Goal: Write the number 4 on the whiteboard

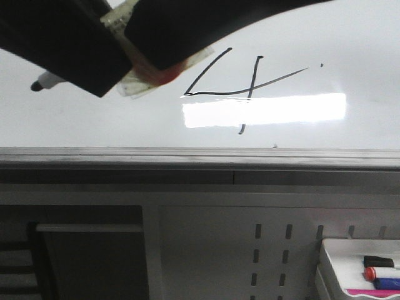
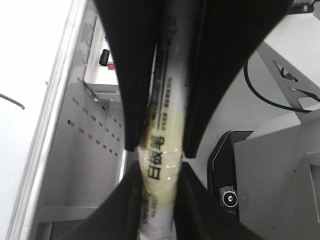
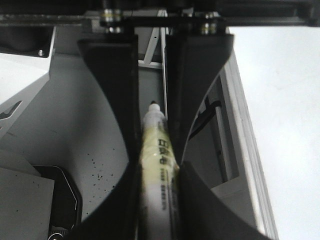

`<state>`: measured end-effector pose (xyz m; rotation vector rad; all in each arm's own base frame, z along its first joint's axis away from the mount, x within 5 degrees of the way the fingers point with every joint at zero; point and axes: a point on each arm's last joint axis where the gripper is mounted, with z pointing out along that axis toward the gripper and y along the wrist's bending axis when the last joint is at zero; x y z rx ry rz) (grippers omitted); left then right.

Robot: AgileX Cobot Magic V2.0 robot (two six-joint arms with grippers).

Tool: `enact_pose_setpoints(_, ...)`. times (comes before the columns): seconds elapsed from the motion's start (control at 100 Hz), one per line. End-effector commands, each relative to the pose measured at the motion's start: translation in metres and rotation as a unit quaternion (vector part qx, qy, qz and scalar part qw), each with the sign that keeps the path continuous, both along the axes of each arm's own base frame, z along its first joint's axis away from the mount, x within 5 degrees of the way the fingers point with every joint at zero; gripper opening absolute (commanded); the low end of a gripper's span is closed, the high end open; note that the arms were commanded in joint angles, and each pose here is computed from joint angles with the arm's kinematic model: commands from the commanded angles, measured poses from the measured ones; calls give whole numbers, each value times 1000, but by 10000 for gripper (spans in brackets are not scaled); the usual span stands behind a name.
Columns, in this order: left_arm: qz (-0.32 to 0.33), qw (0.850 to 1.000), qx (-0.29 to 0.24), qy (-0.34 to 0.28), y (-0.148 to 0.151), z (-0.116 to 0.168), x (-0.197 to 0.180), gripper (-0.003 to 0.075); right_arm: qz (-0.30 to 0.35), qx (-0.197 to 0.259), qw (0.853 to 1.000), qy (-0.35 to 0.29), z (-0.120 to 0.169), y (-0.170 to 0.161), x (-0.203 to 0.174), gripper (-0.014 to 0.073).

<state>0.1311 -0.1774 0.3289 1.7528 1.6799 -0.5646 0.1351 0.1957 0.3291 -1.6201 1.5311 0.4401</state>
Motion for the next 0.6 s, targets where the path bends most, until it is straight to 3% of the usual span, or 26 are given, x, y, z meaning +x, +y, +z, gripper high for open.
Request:
enact_pose_setpoints(0.0,15,999,-47,0,-3,15,-2,-20,-15,45,998,-31,21,-1,2,-43)
enact_pose_setpoints(0.22,15,999,-47,0,-3,15,-2,-20,-12,44,999,-24,20,-1,1,-43)
enact_pose_setpoints(0.29,15,999,-47,0,-3,15,-2,-20,-12,44,999,-25,20,-1,1,-3)
enact_pose_setpoints(0.34,15,999,-47,0,-3,15,-2,-20,-12,44,999,-25,20,-1,1,79)
enact_pose_setpoints(0.51,29,998,-49,13,-3,15,-2,-20,-36,73,996,-47,30,-6,3,546)
enact_pose_setpoints(0.59,49,997,-52,23,-3,14,0,-20,-67,103,990,-74,43,-18,5,611)
